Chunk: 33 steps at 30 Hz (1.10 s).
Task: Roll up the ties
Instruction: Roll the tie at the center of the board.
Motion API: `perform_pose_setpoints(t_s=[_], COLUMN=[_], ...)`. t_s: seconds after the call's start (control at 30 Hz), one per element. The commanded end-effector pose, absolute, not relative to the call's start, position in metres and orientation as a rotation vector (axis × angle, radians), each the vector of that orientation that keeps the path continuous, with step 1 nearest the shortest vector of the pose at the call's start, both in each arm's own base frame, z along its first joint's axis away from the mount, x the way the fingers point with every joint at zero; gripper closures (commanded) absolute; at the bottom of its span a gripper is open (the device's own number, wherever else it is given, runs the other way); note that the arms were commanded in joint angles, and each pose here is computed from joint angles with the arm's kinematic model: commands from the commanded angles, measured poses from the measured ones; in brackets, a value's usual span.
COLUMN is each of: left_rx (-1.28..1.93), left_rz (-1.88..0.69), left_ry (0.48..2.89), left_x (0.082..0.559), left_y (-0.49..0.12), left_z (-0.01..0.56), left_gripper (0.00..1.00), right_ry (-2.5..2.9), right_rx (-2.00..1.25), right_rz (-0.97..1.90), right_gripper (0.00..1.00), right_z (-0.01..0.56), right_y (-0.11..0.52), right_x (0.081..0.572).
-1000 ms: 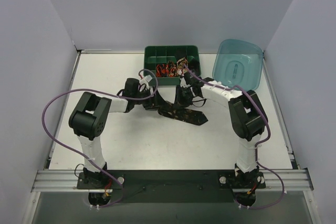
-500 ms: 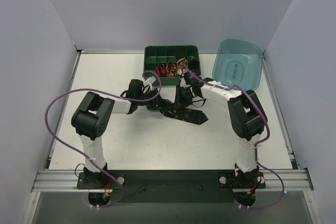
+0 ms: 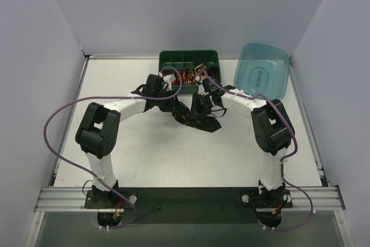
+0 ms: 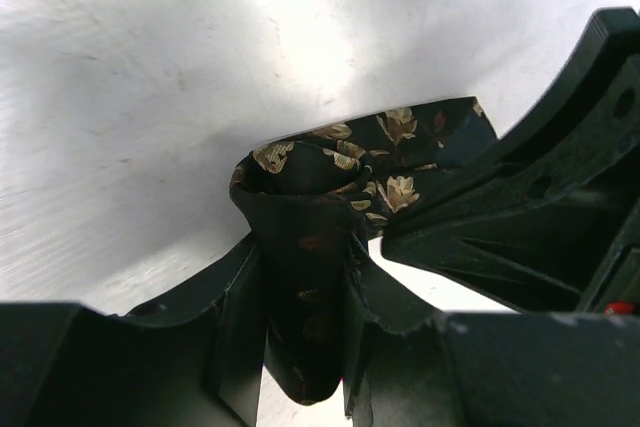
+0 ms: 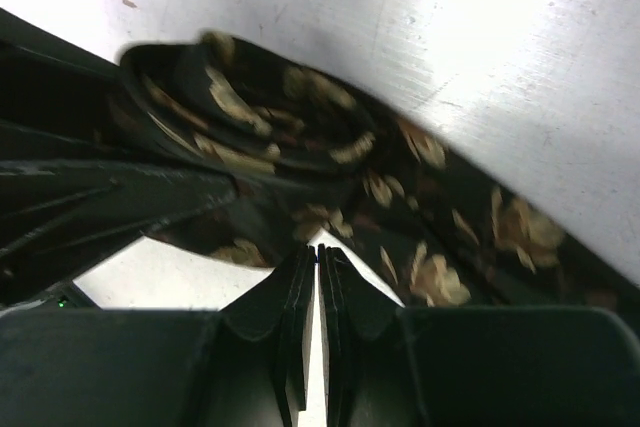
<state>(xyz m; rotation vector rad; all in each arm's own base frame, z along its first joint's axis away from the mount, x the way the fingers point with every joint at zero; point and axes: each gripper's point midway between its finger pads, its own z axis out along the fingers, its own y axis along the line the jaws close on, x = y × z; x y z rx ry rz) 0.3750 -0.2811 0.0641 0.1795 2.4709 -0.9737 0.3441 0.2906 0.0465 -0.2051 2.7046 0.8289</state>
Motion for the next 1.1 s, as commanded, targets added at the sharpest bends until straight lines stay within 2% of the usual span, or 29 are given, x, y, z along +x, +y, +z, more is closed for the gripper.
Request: perform_pose_setpoints(t_s=[0.0, 0.17, 0.33, 0.57, 0.87, 1.0, 1.07], left_rx=[0.301, 0.363, 0.405, 0.472, 0.539, 0.545, 0.562], left_rz=[-0.566, -0.239, -0.046, 0.346, 0.576, 0.627, 0.634], left_ry=[2.539, 2.593, 2.630, 2.564, 2.481, 2.460, 2.458], left_x=[0.376, 0.370, 0.367, 0.368, 0.357, 0.352, 0.350], left_y=[-0.247, -0.234, -0.229, -0.236, -0.271, -0.284, -0.292], left_z=[0.078, 0.076, 0.072, 0.080, 0.066, 0.065, 0.060], left_gripper=[0.78, 0.78, 0.77, 0.77, 0.76, 0.72, 0.66], right_ry=[2.593, 2.594, 2.604, 2.618, 2.611, 2.618, 2.625], right_rx=[-0.205, -0.180, -0.142, -0.034, 0.052, 0.074, 0.091], right_rz=[0.912, 0.910, 0.907, 0.949, 1.006, 1.002, 0.994], right_gripper=[0.91, 0.90, 0.90, 0.90, 0.90, 0.90, 0.90], right_z=[0.096, 0.096, 0.090, 0.081, 0.077, 0.073, 0.071], right_y=[0.293, 0.281, 0.269, 0.249, 0.232, 0.226, 0.223], right_x=[0.353, 0.351, 0.352, 0.347, 0.339, 0.336, 0.335])
